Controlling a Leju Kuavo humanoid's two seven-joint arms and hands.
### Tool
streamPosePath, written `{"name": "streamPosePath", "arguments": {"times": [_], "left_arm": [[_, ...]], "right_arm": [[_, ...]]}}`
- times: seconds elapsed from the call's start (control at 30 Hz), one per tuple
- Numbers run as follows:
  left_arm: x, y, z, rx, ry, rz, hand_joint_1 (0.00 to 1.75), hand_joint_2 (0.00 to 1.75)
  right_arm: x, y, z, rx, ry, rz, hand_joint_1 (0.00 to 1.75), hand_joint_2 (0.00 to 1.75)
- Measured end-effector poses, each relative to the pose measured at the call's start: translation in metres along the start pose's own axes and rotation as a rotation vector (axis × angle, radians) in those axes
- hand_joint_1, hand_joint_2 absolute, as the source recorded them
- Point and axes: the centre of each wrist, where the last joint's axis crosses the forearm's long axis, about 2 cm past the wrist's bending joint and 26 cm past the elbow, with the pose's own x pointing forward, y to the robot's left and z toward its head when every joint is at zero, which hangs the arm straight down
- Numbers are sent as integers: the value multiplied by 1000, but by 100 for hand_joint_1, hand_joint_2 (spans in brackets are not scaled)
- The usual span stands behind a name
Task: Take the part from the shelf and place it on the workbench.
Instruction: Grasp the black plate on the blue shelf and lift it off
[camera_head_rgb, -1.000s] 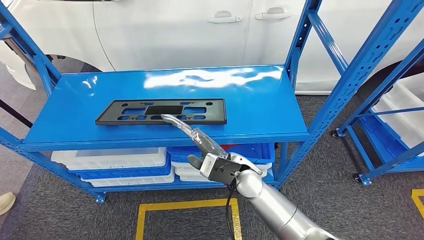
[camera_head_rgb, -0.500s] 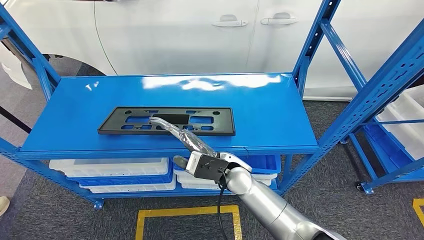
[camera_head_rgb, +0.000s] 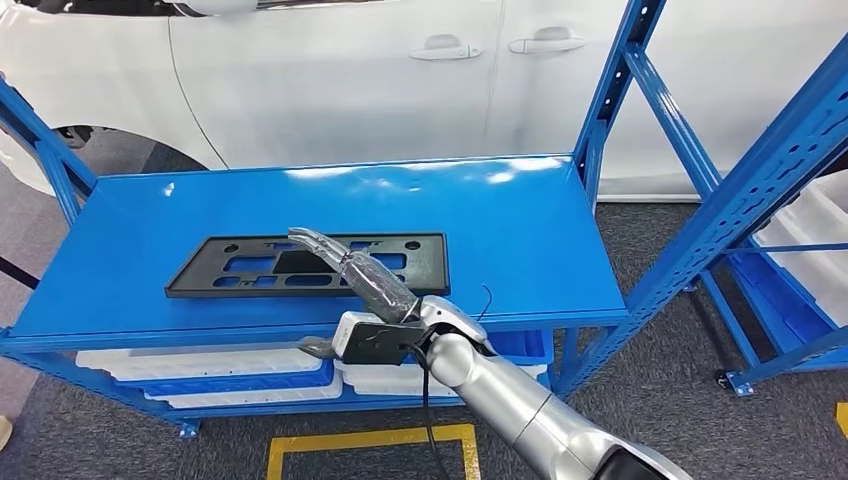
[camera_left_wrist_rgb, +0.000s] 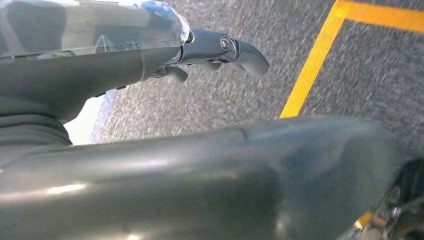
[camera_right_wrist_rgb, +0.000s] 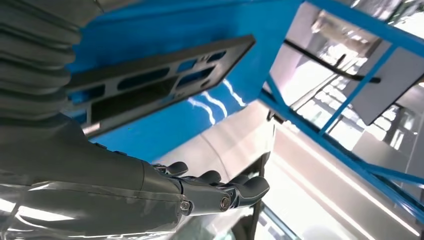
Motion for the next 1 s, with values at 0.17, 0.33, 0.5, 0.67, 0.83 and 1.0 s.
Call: {"name": "streamPosePath", "arguments": {"times": [0.17, 0.33, 0.5, 0.67, 0.83, 1.0], "left_arm": [[0, 0, 0, 7, 1, -3, 0, 0], [1, 2, -1, 34, 29, -20, 0, 0], [4, 0, -1, 43, 34, -35, 0, 0], [4, 0, -2, 40, 29, -49, 0, 0], [4, 2, -2, 31, 26, -57, 0, 0], [2, 1, -1, 23, 25, -68, 0, 0]], "right_arm": [[8, 9, -6, -47, 28, 357, 0, 175], [16, 26, -8, -48, 18, 635, 0, 175], [14, 46, -4, -3, 18, 765, 0, 175], [15, 65, -9, 33, 27, 832, 0, 175], [12, 79, -14, 74, 52, 846, 0, 175], [6, 89, -11, 103, 86, 844, 0, 175]]}}
